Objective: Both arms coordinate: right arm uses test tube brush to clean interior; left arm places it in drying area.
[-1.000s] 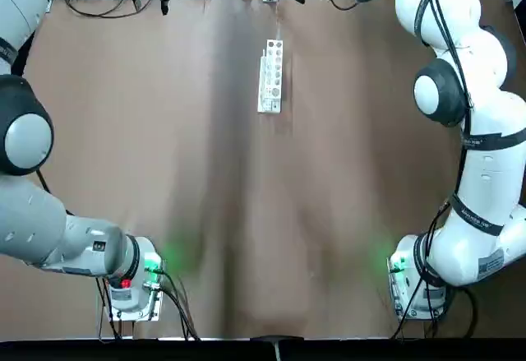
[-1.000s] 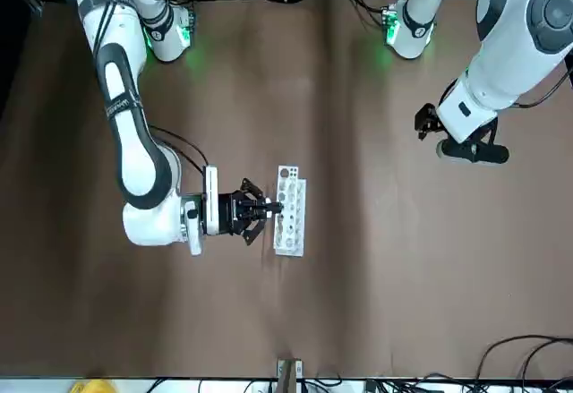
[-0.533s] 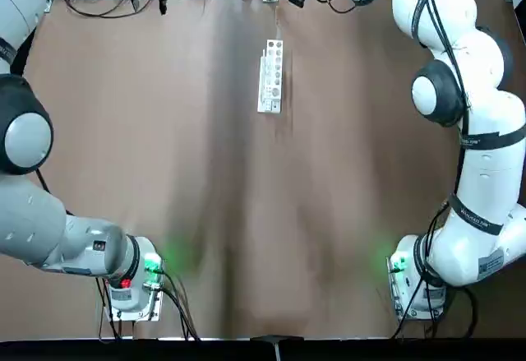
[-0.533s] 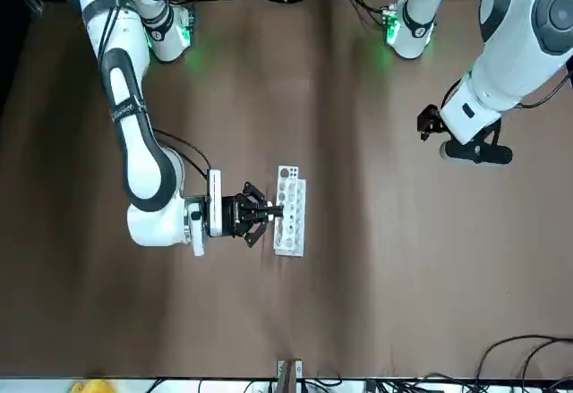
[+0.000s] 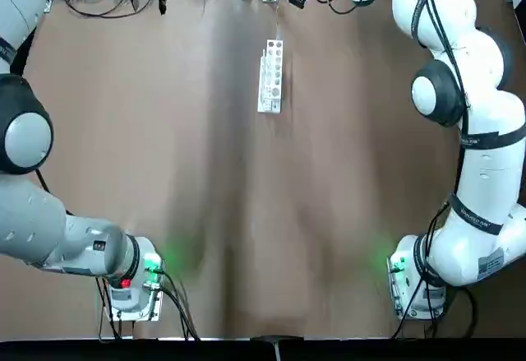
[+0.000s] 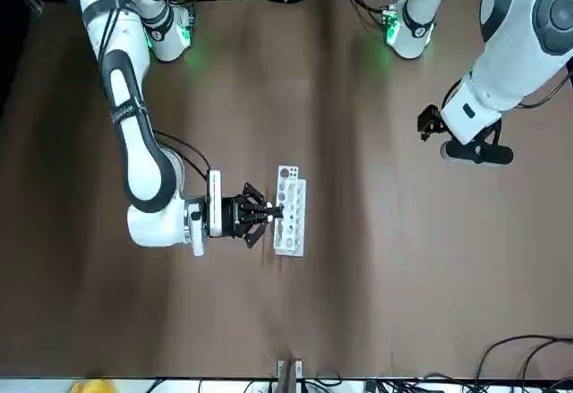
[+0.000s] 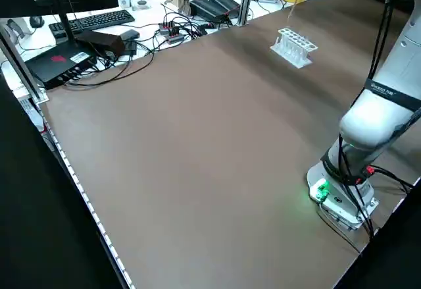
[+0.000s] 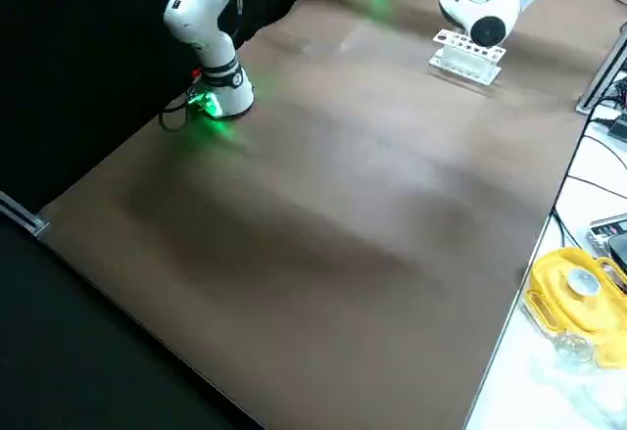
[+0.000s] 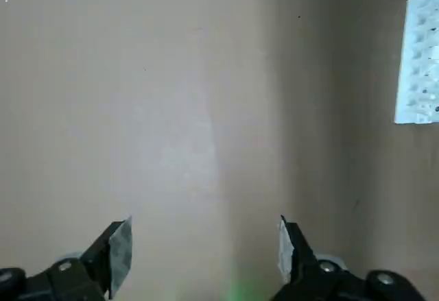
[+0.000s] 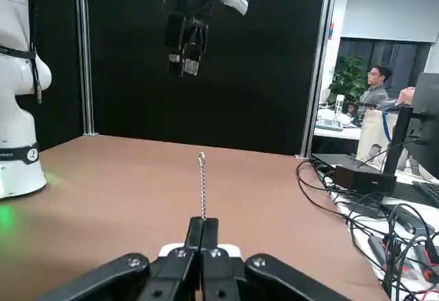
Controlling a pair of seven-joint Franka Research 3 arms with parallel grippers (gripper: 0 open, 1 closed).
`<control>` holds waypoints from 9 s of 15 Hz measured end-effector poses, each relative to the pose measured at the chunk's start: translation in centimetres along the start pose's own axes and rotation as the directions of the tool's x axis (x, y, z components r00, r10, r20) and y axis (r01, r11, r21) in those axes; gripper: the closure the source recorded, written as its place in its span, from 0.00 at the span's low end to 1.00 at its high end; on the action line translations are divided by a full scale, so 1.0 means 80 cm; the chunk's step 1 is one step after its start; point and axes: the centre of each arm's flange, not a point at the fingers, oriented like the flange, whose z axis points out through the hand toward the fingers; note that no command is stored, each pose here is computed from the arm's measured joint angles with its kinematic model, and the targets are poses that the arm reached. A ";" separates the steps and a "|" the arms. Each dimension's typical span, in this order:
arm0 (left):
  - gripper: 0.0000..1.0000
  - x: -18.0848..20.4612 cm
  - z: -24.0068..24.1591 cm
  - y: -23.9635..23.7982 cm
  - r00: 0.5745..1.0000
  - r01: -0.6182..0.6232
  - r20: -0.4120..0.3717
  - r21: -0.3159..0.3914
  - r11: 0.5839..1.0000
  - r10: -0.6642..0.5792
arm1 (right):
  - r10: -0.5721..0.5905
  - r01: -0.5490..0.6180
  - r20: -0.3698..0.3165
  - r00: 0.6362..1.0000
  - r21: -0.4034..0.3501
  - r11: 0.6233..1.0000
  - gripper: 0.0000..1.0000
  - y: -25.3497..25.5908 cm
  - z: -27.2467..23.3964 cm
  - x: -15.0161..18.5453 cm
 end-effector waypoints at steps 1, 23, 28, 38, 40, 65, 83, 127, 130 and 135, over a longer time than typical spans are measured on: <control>0.00 0.000 0.000 -0.001 1.000 0.001 0.000 0.000 1.000 -0.001 | -0.001 0.001 0.000 1.000 -0.001 1.000 0.98 0.000 -0.001 0.000; 0.00 0.001 0.001 -0.010 1.000 0.014 0.003 0.000 1.000 -0.014 | 0.039 -0.039 0.021 0.999 0.001 0.999 0.98 -0.008 0.013 -0.043; 0.00 0.001 0.001 -0.007 1.000 0.011 0.004 0.000 1.000 -0.011 | 0.052 -0.052 0.027 0.998 -0.001 0.999 0.98 -0.009 0.013 -0.055; 0.00 0.004 0.008 -0.007 1.000 0.009 0.015 0.000 1.000 -0.009 | 0.073 -0.072 0.049 0.996 -0.022 0.997 0.98 -0.010 0.012 -0.081; 0.00 0.004 0.008 -0.006 1.000 0.008 0.015 0.000 1.000 -0.008 | 0.072 -0.071 0.048 0.996 -0.023 0.997 0.98 -0.009 0.012 -0.080; 0.00 0.078 0.066 0.039 0.875 -0.484 -0.293 -0.572 0.662 0.386 | 0.088 -0.088 -0.027 0.996 0.018 0.996 0.98 0.000 -0.004 -0.008; 0.00 0.219 0.373 0.117 0.056 -0.977 -0.991 -0.028 0.213 0.125 | 0.479 -0.473 0.138 0.867 -0.077 0.878 0.98 0.028 -0.093 0.006; 0.63 0.217 0.514 0.307 -0.145 -0.965 -0.989 0.146 0.217 0.020 | 0.931 -0.506 -0.184 -0.315 -0.797 -0.328 0.98 -0.039 -0.155 -0.207; 0.63 0.217 0.514 0.307 -0.143 -0.965 -0.990 0.144 0.220 0.018 | 0.923 -0.488 -0.208 -0.324 -0.799 -0.352 0.98 -0.048 -0.158 -0.222; 0.73 0.217 0.514 0.307 -0.139 -0.964 -0.990 0.138 0.228 0.011 | 0.930 -0.485 -0.190 -0.316 -0.810 -0.331 0.98 -0.058 -0.155 -0.237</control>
